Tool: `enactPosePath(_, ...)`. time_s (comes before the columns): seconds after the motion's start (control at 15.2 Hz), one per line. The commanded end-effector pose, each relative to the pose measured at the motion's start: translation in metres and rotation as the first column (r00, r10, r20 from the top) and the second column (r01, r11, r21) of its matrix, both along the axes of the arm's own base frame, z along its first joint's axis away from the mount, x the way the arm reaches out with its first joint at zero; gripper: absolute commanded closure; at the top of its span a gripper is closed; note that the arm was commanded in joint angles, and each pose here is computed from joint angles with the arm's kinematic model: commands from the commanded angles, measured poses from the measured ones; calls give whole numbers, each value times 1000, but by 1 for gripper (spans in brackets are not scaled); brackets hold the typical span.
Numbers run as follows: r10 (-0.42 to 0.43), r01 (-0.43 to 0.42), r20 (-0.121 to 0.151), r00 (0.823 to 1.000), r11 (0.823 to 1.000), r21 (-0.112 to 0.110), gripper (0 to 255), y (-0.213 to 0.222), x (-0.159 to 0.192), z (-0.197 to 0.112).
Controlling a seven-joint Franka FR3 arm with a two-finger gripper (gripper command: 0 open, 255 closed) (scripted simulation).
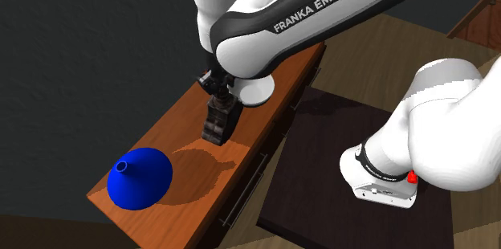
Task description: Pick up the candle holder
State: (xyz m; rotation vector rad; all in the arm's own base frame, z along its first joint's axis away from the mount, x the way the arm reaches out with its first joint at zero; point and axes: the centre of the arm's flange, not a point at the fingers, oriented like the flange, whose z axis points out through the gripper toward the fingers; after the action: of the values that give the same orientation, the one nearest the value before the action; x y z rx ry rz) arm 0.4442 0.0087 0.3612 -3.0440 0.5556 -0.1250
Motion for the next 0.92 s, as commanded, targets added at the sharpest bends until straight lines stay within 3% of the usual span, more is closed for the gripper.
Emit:
enactPosePath(0.0, 0, 0, 2, 1000, 1000, 0, 255, 0, 0, 9)
enactPosePath(0.86, 0, 0, 2, 1000, 1000, 0, 255, 0, 0, 73)
